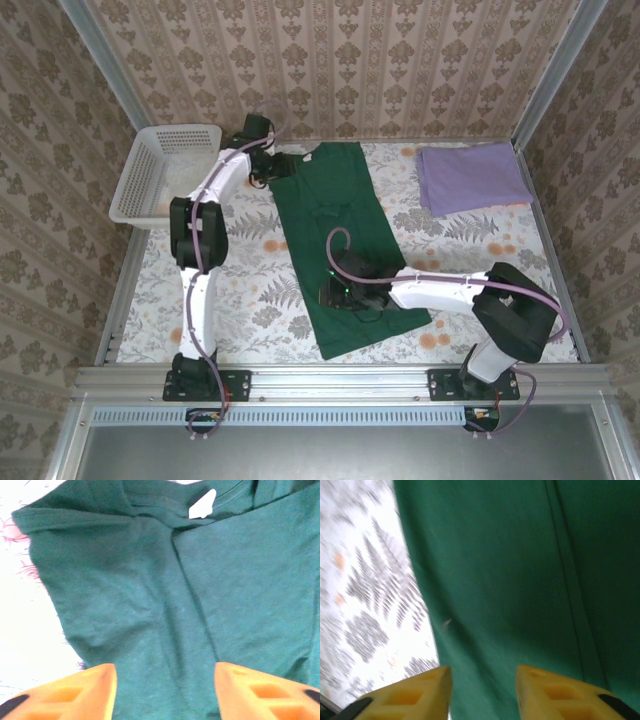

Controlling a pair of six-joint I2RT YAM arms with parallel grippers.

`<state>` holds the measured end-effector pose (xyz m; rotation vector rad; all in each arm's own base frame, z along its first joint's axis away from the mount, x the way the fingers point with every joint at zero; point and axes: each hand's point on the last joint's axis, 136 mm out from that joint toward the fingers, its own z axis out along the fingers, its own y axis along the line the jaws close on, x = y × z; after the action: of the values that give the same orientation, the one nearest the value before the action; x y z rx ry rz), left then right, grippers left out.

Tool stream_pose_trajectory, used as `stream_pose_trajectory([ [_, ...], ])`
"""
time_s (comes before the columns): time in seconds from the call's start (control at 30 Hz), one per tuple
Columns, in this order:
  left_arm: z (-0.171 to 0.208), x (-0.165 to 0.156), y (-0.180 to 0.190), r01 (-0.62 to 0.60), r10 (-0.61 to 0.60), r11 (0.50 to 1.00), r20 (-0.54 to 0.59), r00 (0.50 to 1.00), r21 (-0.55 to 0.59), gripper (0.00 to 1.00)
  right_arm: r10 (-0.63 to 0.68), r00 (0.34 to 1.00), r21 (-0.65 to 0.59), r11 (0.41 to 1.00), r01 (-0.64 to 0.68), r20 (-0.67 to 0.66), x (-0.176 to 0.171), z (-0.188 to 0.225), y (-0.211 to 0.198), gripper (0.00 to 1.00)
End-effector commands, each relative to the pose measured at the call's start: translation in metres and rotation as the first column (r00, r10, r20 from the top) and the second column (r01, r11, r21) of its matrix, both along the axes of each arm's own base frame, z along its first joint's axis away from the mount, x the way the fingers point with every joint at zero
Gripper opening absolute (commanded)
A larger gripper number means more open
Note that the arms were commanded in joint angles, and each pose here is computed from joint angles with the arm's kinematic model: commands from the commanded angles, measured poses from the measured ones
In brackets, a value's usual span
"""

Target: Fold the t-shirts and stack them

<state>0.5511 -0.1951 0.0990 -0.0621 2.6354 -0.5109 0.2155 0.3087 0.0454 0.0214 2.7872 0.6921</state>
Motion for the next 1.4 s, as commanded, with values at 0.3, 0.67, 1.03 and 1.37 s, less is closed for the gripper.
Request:
stream_pose_trajectory([
  [0.3, -0.096, 0.003, -0.01, 0.033, -0.027, 0.999, -0.173, 0.985, 0.032, 0.42, 0.031, 0.985, -0.044, 0.998, -0.039, -0.168, -0.042, -0.053, 0.018, 0.31],
  [0.67, -0.104, 0.038, -0.06, 0.106, -0.116, 0.988, -0.082, 0.99, -0.114, 0.44, -0.205, 0.956, 0.1, 0.968, 0.23, -0.21, -0.02, -0.062, 0.073, 0.34],
  [1.03, -0.032, 0.059, -0.06, 0.111, -0.103, 0.972, 0.05, 0.993, -0.207, 0.55, -0.169, 0.985, 0.097, 0.981, 0.17, -0.026, -0.002, -0.012, 0.084, 0.5],
  [1.37, 0.122, 0.029, -0.031, 0.1, -0.056, 0.977, 0.228, 0.972, -0.188, 0.84, -0.047, 0.977, 0.136, 0.99, 0.019, 0.207, -0.008, 0.076, 0.041, 0.61],
])
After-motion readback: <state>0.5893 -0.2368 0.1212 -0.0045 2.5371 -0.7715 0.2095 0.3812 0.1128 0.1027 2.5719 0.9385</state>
